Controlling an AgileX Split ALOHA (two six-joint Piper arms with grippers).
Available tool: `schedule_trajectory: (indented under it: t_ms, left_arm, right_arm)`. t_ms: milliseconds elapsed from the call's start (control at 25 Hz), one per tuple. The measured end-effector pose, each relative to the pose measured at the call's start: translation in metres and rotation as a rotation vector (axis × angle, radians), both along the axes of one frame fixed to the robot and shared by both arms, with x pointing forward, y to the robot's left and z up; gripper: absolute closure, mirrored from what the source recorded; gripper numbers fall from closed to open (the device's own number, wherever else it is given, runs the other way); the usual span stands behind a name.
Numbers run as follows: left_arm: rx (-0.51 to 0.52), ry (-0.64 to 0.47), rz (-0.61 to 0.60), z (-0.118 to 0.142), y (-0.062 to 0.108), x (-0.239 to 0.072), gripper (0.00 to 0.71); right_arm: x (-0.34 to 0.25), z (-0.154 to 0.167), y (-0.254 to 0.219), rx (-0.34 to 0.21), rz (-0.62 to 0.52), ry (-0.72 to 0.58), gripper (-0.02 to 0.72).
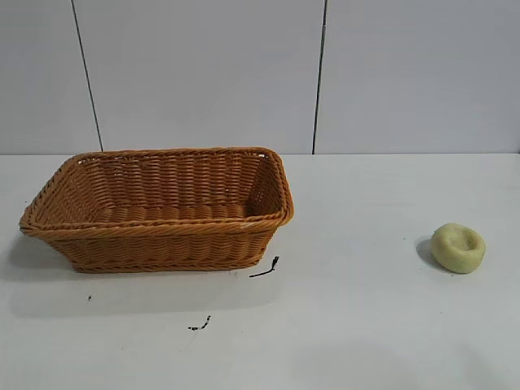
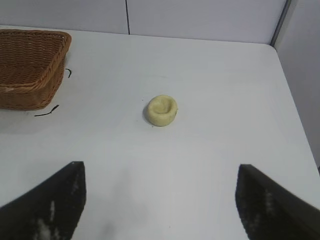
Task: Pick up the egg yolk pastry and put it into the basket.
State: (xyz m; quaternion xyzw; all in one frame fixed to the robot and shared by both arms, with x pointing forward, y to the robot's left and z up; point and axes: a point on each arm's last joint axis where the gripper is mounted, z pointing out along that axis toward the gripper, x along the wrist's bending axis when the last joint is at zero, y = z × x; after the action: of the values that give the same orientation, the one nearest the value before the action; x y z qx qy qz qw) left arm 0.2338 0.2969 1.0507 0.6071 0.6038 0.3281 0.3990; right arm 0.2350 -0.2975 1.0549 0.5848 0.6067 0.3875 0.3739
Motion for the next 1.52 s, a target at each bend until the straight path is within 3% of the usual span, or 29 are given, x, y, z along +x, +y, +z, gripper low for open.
schedule_trajectory:
  t_ms: [400,520,680,880,1120,1520]
  left_arm:
    - [0.000,0.000,0.000,0.000,0.000,0.000,0.015]
    - [0.000,0.000,0.000,0.000,0.000,0.000,0.015]
    - [0.000,0.000,0.000,0.000,0.000,0.000,0.015]
    - [0.000,0.000,0.000,0.000,0.000,0.000,0.015]
    - [0.000,0.000,0.000,0.000,0.000,0.000,0.015]
    - [0.000,0.000,0.000,0.000,0.000,0.000,0.015]
  right_arm:
    - [0.000,0.001,0.000,0.000,0.000,-0.004,0.134]
    - [0.004,0.007,0.000,0.002,-0.001,0.008,0.092]
    - [0.036,0.021,0.001,-0.001,-0.002,0.159,0.029]
    - [0.100,0.027,0.002,-0.007,-0.002,0.406,0.017]
    - [0.193,0.014,0.004,-0.013,-0.003,0.675,0.017]
    - [0.329,-0.029,0.007,-0.017,-0.004,0.840,0.017]
